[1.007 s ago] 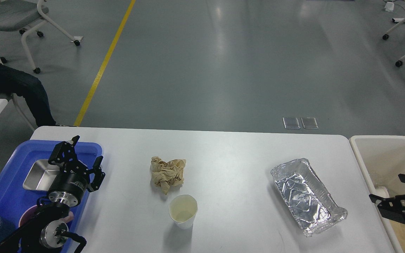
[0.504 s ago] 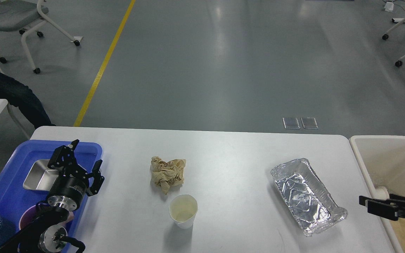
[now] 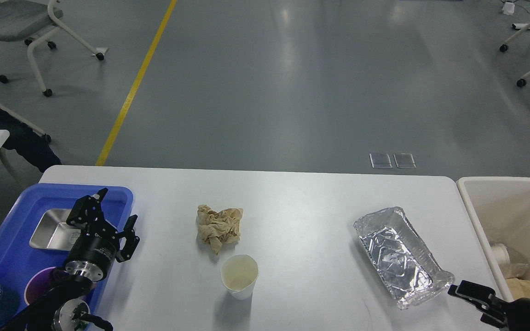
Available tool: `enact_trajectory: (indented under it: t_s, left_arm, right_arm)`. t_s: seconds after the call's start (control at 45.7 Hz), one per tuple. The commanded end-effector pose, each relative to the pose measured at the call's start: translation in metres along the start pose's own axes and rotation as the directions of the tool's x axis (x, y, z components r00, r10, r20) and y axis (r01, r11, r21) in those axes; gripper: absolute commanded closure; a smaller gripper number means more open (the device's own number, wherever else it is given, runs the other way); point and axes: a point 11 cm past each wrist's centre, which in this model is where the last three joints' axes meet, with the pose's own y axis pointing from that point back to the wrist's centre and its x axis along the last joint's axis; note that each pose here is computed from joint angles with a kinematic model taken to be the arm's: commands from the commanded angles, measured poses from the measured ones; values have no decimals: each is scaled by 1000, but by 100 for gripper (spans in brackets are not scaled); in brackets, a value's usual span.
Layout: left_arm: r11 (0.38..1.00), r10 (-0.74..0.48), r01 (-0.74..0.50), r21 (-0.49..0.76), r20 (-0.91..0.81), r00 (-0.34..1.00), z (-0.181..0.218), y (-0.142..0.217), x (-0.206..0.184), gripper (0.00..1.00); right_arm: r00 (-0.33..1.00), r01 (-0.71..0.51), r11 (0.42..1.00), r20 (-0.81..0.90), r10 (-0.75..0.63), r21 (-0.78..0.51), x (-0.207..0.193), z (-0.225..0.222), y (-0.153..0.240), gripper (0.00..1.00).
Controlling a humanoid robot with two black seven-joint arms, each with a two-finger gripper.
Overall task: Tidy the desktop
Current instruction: 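Lower the right gripper toward the near end of the foil package, then grasp the foil package with the right gripper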
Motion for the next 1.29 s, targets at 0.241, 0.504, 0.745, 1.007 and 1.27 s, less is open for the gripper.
enact_trajectory:
  t_s: [0.241, 0.504, 0.745, 1.007, 1.27]
  left_arm:
    - [999, -17, 16, 42, 13, 1000, -13, 4, -4, 4]
    - [999, -16, 15, 44, 14, 1000, -14, 5, -3, 4]
    - [999, -16, 15, 46, 14, 1000, -15, 5, -3, 4]
    - [999, -6, 5, 53, 12, 1000, -19, 9, 0, 4]
    - [998, 5, -6, 60, 13, 1000, -21, 14, 5, 4]
  right_arm:
    - [994, -19, 999, 106, 15, 40, -1, -3, -19, 0]
    - [990, -41, 997, 135, 31, 65, 0, -9, -33, 0]
    - [986, -52, 996, 160, 41, 67, 0, -8, -44, 0]
    - [989, -27, 998, 144, 18, 64, -11, -7, -57, 0]
    - [990, -62, 994, 131, 50, 87, -13, -15, -77, 16]
